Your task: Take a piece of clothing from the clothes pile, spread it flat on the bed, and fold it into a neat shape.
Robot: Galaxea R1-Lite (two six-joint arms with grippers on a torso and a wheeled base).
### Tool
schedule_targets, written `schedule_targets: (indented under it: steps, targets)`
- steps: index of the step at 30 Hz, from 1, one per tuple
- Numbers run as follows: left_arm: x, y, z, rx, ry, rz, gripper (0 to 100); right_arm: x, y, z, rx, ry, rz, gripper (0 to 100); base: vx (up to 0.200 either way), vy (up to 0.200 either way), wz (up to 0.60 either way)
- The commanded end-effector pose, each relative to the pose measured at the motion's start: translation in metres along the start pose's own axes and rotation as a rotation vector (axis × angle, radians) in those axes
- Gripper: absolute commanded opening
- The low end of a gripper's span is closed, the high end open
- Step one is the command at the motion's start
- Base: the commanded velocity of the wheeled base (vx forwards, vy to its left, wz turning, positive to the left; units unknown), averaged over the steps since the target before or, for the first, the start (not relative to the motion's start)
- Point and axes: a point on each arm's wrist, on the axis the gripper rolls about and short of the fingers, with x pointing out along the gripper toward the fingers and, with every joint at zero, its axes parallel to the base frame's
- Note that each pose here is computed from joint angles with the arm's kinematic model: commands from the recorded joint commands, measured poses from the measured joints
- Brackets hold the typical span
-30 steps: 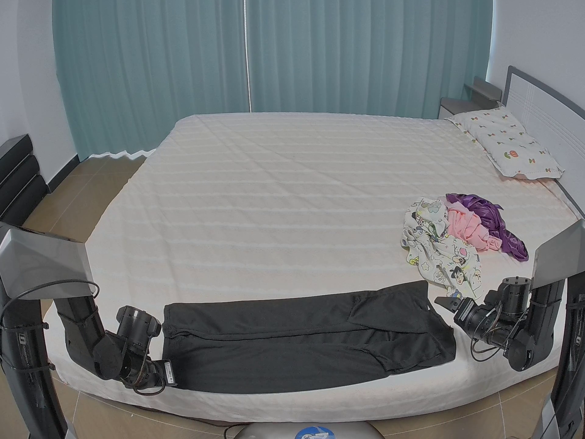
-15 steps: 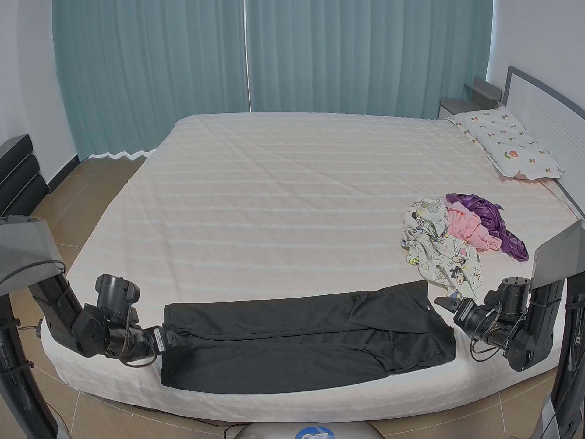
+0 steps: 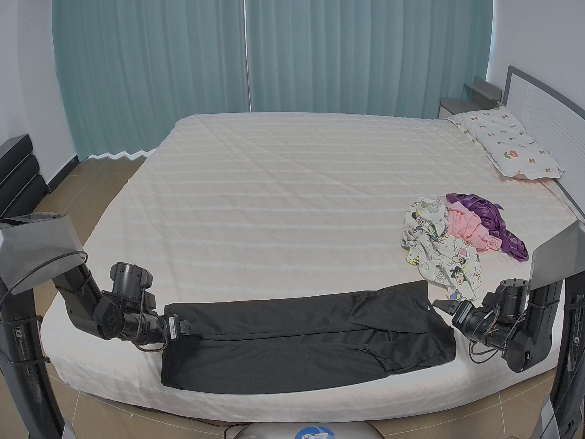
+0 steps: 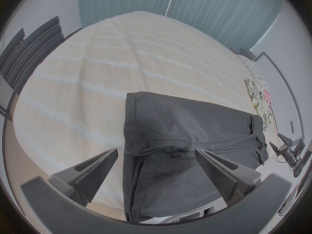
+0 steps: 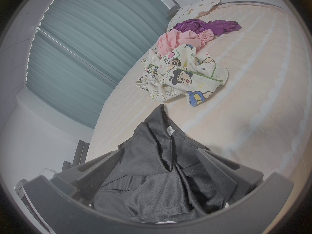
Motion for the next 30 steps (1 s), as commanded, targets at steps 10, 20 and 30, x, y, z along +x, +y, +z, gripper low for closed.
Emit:
schedule_targets:
  steps: [10,20,30]
  targets:
    - [0.021,0.002,-0.002,0.006,0.026,0.01,100,0.001,0.0,-0.001,-0.005,-0.004,0.007,100,0.0,0.0,0.0]
    - [0.021,0.001,-0.002,0.01,0.025,0.013,0,0.001,0.0,-0.001,-0.005,-0.004,0.007,100,0.0,0.0,0.0]
    - [0.01,0.0,0.006,-0.001,-0.01,0.01,0,0.0,-0.001,0.001,0.003,-0.01,0.003,100,0.0,0.0,0.0]
